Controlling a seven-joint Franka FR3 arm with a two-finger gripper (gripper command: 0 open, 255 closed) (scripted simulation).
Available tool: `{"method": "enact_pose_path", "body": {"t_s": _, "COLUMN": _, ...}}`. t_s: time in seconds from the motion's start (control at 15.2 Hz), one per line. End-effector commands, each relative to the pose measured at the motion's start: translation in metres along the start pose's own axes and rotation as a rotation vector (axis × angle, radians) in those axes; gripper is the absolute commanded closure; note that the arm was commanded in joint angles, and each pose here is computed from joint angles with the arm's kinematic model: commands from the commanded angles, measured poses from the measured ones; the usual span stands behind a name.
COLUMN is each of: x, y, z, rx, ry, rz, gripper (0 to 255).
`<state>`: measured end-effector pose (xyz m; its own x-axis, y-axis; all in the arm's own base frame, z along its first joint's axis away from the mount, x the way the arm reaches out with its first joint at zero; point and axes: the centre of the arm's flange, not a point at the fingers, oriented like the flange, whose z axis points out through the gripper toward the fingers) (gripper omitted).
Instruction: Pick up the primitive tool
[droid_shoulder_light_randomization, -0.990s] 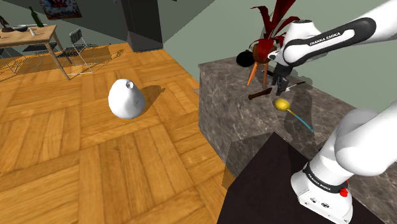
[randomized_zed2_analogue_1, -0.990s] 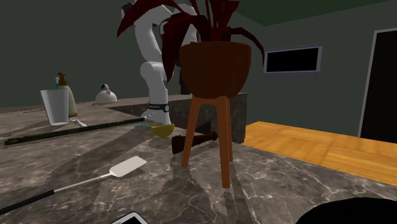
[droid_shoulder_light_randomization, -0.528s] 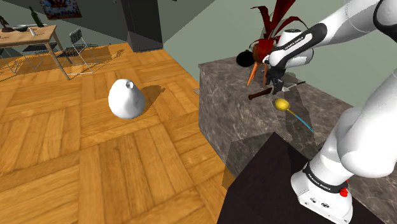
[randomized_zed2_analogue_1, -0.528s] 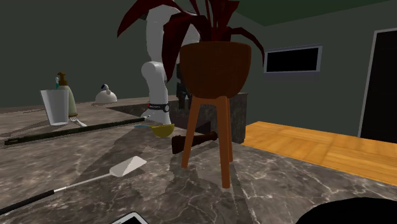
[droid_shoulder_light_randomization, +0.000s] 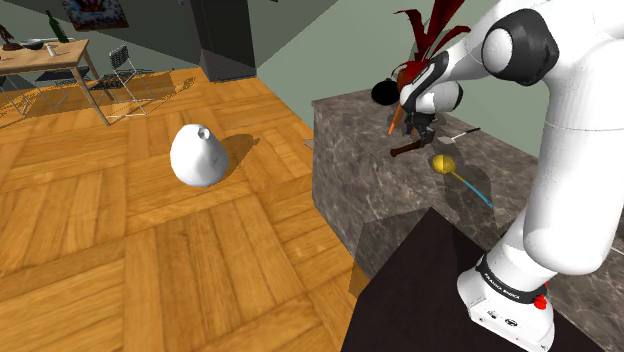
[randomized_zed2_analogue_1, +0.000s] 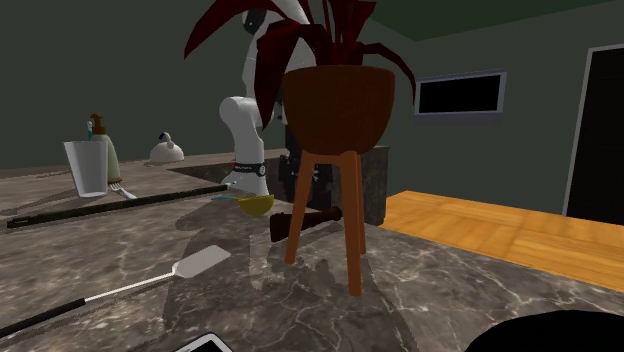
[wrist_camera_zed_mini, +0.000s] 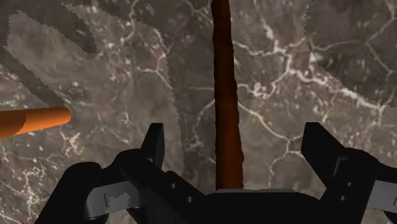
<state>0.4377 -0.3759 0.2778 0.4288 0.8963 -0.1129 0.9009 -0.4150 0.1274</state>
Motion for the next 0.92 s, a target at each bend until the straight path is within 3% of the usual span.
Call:
{"method": "enact_pose_path", "body": {"t_s": 0.0, "x": 0.001, "y": 0.003, "z": 0.009, "rx": -0.003, "ry": 0.0, "rz": -0.016, "gripper": 0}}
{"method": "enact_pose_path", "body": {"t_s": 0.46, "x": 0.004, "y": -0.001, "z": 0.038, "rx": -0.003, "ry": 0.0, "rz": -0.016, "gripper": 0}}
{"method": "enact_pose_path", "body": {"t_s": 0.53, "x": 0.005, "y": -0.001, "z": 0.039, "rx": -0.003, "ry": 0.0, "rz": -0.016, "gripper": 255}}
{"method": "enact_pose_path", "body": {"t_s": 0.86, "x": 0.004, "y": -0.001, "z": 0.039, "rx": -0.003, "ry": 0.0, "rz": -0.016, "gripper": 255}}
